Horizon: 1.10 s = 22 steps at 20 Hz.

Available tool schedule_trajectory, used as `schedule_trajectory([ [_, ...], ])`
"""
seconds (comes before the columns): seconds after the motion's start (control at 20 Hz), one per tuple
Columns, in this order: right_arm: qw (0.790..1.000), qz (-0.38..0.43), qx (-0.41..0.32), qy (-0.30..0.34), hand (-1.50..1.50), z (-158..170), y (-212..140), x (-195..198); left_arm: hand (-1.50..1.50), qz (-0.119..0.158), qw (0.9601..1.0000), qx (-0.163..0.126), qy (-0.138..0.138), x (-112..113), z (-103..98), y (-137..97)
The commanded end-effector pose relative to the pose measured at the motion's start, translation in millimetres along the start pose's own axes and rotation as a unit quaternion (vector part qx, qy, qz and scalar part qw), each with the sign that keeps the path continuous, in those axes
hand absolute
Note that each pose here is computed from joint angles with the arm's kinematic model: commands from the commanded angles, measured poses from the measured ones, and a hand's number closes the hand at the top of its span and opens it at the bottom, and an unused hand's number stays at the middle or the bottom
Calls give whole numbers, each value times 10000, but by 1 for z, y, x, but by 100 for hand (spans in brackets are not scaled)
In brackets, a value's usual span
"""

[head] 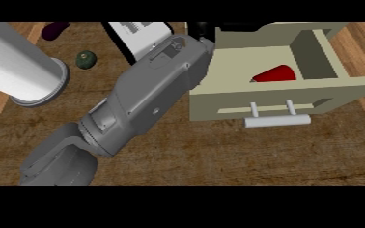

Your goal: Pick up the can, place it into the drawer and close the drawer

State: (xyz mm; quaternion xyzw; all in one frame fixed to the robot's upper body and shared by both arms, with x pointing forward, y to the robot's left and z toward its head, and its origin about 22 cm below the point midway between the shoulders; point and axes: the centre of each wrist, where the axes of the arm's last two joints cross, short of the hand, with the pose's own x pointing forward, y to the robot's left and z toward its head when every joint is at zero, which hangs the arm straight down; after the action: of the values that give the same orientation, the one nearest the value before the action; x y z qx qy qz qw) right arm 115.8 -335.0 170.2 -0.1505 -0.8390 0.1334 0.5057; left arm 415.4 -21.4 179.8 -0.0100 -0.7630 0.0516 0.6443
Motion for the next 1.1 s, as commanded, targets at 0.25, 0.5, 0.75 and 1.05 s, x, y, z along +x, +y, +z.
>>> schedule_trajectory([
  [0.25,9914,1198,464,-256,-150,-48,41,0,-150,128,9999,-17,-11,20,1,-12],
  [0.5,9808,1845,542,-323,-150,-79,68,-16,-150,150,9998,-39,156,5,4,-5],
  [0.75,9716,2247,681,-308,-150,-110,101,-32,-150,51,9998,61,185,10,2,-5],
  [1.05,9497,2926,1033,-427,-150,-140,138,-47,-150,13,9998,166,97,17,-6,16],
])
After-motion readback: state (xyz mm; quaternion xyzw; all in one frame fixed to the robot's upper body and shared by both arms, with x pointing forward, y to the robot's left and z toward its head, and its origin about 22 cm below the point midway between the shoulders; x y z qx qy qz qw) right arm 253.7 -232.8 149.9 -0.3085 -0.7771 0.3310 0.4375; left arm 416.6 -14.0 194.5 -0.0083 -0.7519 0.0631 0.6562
